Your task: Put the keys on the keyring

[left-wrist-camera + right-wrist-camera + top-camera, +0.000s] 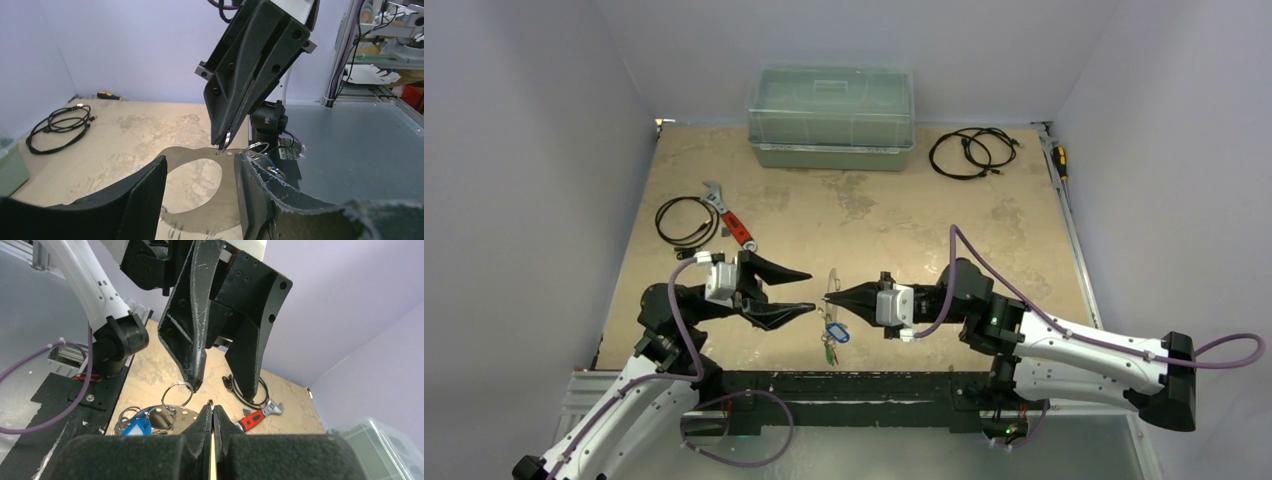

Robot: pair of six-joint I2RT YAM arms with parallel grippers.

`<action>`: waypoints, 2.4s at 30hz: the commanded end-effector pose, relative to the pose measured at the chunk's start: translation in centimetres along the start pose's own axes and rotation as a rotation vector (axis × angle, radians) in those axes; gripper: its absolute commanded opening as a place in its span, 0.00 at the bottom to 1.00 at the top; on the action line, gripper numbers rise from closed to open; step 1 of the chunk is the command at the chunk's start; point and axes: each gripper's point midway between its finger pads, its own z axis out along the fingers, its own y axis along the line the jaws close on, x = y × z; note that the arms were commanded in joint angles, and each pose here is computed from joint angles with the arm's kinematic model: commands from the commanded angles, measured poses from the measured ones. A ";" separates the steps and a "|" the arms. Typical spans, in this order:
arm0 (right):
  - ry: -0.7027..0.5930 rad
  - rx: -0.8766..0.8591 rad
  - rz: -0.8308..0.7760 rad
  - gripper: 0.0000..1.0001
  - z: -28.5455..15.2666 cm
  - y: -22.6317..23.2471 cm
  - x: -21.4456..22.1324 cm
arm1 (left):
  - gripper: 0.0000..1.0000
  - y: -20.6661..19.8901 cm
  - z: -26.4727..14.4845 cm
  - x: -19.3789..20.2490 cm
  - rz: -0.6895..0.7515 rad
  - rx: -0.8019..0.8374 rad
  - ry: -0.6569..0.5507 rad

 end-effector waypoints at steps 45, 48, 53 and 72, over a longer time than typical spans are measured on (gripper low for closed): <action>-0.186 0.080 -0.034 0.00 2.6 -3.8 -4.6 | 0.34 -0.3 -0.3 -0.6 0.256 0.036 0.007; -0.186 0.095 -0.033 0.00 2.7 -4.1 -4.6 | 0.36 -0.4 -0.4 -0.7 0.259 0.035 0.004; -0.177 0.095 -0.029 0.00 2.8 -4.1 -4.3 | 0.35 -0.5 -0.4 -0.9 0.266 0.035 -0.001; -0.205 0.010 0.004 0.00 3.4 -2.7 -4.7 | 0.00 0.0 -0.4 -0.9 0.269 0.011 0.003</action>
